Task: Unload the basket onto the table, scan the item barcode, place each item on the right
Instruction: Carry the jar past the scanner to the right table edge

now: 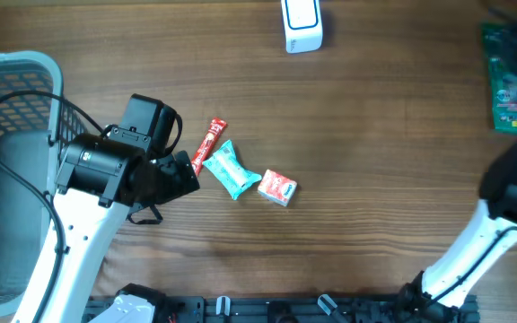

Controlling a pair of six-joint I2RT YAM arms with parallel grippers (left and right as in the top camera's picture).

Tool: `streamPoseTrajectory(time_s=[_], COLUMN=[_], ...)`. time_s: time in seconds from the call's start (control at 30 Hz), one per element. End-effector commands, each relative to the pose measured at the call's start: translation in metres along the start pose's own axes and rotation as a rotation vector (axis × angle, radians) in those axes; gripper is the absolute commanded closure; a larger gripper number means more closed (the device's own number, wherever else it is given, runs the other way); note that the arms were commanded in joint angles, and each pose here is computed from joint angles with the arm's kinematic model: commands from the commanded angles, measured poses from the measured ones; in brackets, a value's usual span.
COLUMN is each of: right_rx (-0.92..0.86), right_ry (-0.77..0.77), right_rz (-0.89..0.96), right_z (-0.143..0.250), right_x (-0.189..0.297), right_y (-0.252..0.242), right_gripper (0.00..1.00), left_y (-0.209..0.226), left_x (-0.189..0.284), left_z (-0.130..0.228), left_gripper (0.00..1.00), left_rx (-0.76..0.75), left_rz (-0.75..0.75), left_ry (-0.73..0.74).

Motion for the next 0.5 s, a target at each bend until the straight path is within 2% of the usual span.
streamPoseTrajectory(time_s=[0.0,0.17,0.27,0.4,0.43,0.47], right_rx=[-0.108,-0.179,-0.198,-0.223,-0.222,-0.220], right_ry=[-0.027,0.037,0.085,0.100,0.114,0.132], right_rz=[0.091,0.181,0.216,0.216,0.201,0.192], right_z=[-0.023,-0.018,-0.005,-0.002,0.000,0.002], right_x=[-0.017,-0.069,-0.093,-0.099,-0.099,-0.099], right_y=[-0.060,-0.113,-0.128,-0.132,-0.131,-0.130], right_gripper=[0.23,0.23,0.20,0.15,0.11,0.03], left_y=[0.001,0.001,0.001,0.001,0.001,0.001], left_x=[0.001,0.001,0.001,0.001,0.001,0.001], left_z=[0.000,0.000,0.001,0.000,0.001,0.001], left_gripper=[0.00,0.00,0.00,0.00,0.00,0.00], left_rx=[-0.011,-0.011,-0.011,-0.011,-0.011,-0.011], left_rz=[0.008,0.008,0.008,0.008,0.008,0.008], left_ry=[-0.005,-0.005,-0.005,-0.005,-0.005,-0.005])
Point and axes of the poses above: each gripper's point midway between its finger pads, its own x axis back along the fingers, its own y axis along the line the jaws close on, z = x × y, the point moved 7 cm from there along x, back along the fingers, and after that the axes turned 8 degrees about -x, right-handed, at the moved point
